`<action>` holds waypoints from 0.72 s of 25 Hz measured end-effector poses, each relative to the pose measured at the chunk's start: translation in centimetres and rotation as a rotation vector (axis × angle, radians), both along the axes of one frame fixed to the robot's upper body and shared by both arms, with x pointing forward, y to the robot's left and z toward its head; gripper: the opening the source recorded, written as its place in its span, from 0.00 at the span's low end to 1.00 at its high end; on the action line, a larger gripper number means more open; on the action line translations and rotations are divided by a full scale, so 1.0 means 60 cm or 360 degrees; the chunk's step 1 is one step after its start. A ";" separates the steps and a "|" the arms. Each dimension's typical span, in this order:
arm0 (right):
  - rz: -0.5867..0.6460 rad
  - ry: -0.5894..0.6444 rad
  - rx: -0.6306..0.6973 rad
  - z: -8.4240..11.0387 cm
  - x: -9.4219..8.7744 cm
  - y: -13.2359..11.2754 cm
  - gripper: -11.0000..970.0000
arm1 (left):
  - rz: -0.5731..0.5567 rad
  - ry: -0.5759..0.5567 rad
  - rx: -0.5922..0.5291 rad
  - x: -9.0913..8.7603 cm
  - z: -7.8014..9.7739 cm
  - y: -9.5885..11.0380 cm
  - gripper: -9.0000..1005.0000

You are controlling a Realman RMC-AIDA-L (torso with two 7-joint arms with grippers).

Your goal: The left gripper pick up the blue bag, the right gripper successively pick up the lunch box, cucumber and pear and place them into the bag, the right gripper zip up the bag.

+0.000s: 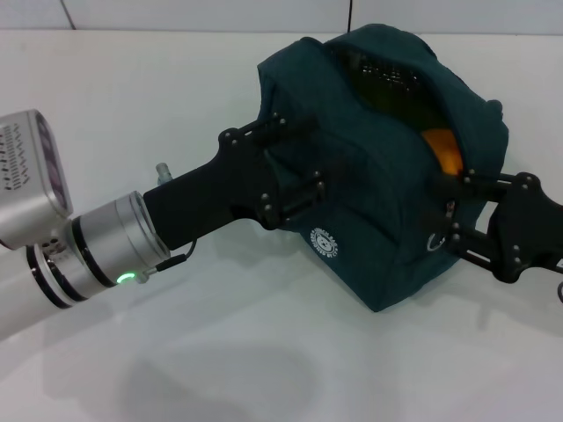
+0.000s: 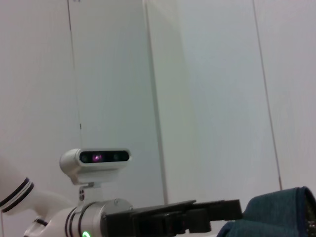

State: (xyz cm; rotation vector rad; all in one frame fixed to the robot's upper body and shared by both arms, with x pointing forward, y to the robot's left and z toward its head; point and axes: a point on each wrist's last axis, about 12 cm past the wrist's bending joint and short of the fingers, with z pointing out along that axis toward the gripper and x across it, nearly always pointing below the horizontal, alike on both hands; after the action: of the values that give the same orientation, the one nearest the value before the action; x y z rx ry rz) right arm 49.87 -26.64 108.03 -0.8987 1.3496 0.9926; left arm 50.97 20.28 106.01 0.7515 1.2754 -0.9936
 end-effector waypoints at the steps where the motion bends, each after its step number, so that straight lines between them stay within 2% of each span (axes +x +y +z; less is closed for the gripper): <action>1: -0.0010 -0.0001 0.0007 0.000 -0.001 -0.001 0.44 | 0.0000 0.0001 0.0000 0.000 0.000 0.000 0.64; 11: -0.0157 0.0000 0.0059 -0.001 0.001 -0.016 0.44 | 0.0002 0.0001 -0.0002 0.000 0.000 0.000 0.64; 18: -0.0255 0.0033 0.0120 0.007 0.020 -0.018 0.44 | 0.0006 -0.0004 -0.0006 0.001 0.001 0.000 0.64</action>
State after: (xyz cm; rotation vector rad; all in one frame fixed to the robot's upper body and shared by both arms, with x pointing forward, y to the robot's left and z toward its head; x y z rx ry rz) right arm 51.09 -27.69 108.45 -0.7140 1.3700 0.9250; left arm 51.03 20.29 106.08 0.7472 1.2720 -0.9913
